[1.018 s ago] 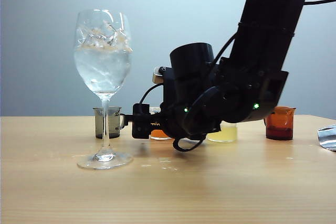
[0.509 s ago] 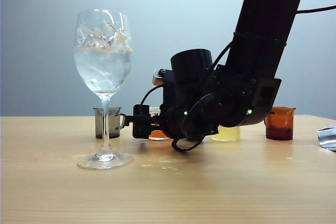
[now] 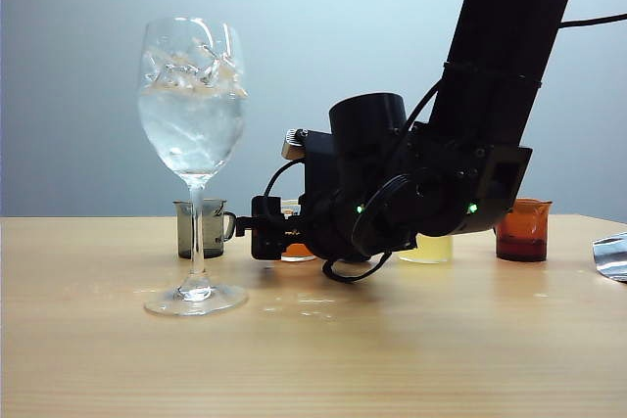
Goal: Pick up the second measuring cup from the left, pour the orange juice inside into the goblet, and finally put the measuring cup back in its original place.
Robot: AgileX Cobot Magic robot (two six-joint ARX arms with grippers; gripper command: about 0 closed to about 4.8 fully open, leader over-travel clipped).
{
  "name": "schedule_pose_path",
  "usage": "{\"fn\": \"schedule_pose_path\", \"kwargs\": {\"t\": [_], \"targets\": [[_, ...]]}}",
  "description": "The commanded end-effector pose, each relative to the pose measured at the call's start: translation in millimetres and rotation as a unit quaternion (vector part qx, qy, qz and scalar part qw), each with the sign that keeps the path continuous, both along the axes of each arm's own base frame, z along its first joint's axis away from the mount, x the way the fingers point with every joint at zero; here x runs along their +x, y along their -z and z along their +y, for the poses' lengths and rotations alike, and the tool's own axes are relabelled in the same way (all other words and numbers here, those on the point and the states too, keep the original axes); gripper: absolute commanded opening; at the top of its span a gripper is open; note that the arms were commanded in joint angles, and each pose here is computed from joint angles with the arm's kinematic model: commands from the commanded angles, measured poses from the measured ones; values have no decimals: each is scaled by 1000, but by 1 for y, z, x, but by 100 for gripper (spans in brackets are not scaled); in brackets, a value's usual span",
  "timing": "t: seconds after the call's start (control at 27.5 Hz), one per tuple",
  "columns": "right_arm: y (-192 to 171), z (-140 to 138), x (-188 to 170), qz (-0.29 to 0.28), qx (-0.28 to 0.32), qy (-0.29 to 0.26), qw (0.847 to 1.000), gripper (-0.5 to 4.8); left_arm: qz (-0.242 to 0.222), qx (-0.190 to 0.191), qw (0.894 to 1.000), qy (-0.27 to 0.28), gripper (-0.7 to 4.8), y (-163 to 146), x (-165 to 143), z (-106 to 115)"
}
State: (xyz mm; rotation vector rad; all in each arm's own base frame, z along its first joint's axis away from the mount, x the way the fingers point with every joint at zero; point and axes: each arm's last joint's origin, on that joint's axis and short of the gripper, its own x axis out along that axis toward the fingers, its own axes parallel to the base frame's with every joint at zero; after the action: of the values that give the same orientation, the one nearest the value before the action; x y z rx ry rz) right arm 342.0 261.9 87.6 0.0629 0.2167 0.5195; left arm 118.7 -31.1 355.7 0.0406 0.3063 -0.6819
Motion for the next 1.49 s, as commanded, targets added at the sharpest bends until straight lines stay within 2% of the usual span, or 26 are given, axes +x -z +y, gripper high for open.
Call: {"fn": "schedule_pose_path", "kwargs": {"t": [0.04,0.29,0.36,0.44,0.87,0.98,1.05,1.09,1.27,1.31,1.49], "targets": [[3,1,-1,11,-1,-13,1000,274,-13,-1,1000,2,-6,-4,0,0],[3,1,-1,11,-1,-13,1000,279,-13,-1,1000,2,-6,-4,0,0],[3,1,-1,9,-4,-14,1000,320,-13,-1,1000,2,-6,-4,0,0],[3,1,-2,4,-12,-22,1000,329,-13,-1,1000,2,-6,-4,0,0],[3,3,-3,3,-14,-59,998,325,-12,-2,1000,2,-6,-4,-1,0],[3,3,-3,3,-14,-59,998,252,-12,-2,1000,2,-6,-4,-1,0],[3,3,-3,3,-14,-59,998,164,-12,-2,1000,2,-6,-4,-1,0],[3,3,-3,3,-14,-59,998,137,-12,-2,1000,2,-6,-4,-1,0],[3,3,-2,2,-13,-59,998,130,-12,-2,1000,2,-6,-4,-1,0],[3,3,-2,2,-13,-59,998,102,-12,-2,1000,2,-6,-4,-1,0],[1,3,-2,0,-12,-59,998,102,-12,-2,1000,2,-6,-4,-1,0]]}}
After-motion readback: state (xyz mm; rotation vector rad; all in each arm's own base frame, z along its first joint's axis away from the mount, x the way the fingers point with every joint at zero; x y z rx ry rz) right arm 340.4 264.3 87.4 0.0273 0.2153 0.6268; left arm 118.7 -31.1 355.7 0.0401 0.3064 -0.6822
